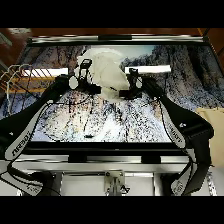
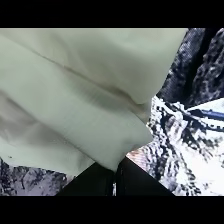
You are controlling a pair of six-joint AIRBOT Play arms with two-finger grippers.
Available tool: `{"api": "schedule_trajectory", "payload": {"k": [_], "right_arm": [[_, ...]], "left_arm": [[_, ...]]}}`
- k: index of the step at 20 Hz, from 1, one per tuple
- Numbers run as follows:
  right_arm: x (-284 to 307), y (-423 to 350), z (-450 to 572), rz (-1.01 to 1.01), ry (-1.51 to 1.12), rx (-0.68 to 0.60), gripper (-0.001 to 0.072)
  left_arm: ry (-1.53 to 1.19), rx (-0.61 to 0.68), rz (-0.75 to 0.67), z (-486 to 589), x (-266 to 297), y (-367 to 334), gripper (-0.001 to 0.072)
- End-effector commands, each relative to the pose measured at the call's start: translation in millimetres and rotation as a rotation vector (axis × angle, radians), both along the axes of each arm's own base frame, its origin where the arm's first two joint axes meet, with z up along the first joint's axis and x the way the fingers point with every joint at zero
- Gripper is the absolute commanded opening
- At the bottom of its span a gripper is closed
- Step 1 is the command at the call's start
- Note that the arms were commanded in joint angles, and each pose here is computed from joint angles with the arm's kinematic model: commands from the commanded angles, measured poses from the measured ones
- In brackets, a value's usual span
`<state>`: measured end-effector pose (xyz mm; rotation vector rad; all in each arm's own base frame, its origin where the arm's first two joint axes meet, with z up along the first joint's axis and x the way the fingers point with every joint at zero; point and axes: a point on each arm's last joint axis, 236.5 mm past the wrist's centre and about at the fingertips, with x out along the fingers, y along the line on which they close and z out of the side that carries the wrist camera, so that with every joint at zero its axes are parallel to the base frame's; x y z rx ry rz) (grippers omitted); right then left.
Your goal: Fold the shirts.
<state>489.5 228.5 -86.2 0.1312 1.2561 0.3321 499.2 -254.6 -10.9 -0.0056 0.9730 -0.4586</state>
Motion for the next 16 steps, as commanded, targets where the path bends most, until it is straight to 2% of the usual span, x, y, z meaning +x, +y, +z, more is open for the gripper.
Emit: {"api": "schedule_trajectory", "payload": {"k": [1, 5, 6, 9, 10, 12, 14, 16], "right_arm": [[-1, -3, 53, 0.071, -0.090, -0.006, 0.0076], [-18, -10, 211, 0.126, -0.385, 0.041, 0.0076], [-31, -14, 253, 0.123, -0.458, 0.065, 0.0075], [-91, -33, 364, 0.073, -0.627, 0.167, 0.0075], [-114, -34, 391, 0.073, -0.666, 0.218, 0.0076], [-162, -28, 431, 0.111, -0.702, 0.331, 0.0076], [-204, -15, 441, 0.180, -0.649, 0.411, 0.0075], [-226, -11, 412, 0.223, -0.502, 0.372, 0.0075]], "left_arm": [[-0.103, -0.011, -0.034, 47, 1, 0, 0.0058], [-0.359, -0.073, -0.031, 188, -21, 16, 0.0058], [-0.430, -0.134, -0.015, 236, -39, 21, 0.0058], [-0.560, -0.455, 0.006, 369, -120, 24, 0.0058], [-0.603, -0.490, -0.017, 395, -146, 27, 0.0058], [-0.668, -0.480, -0.070, 422, -188, 38, 0.0058], [-0.644, -0.418, -0.091, 415, -210, 49, 0.0058], [-0.540, -0.324, -0.116, 383, -219, 53, 0.0058]]}}
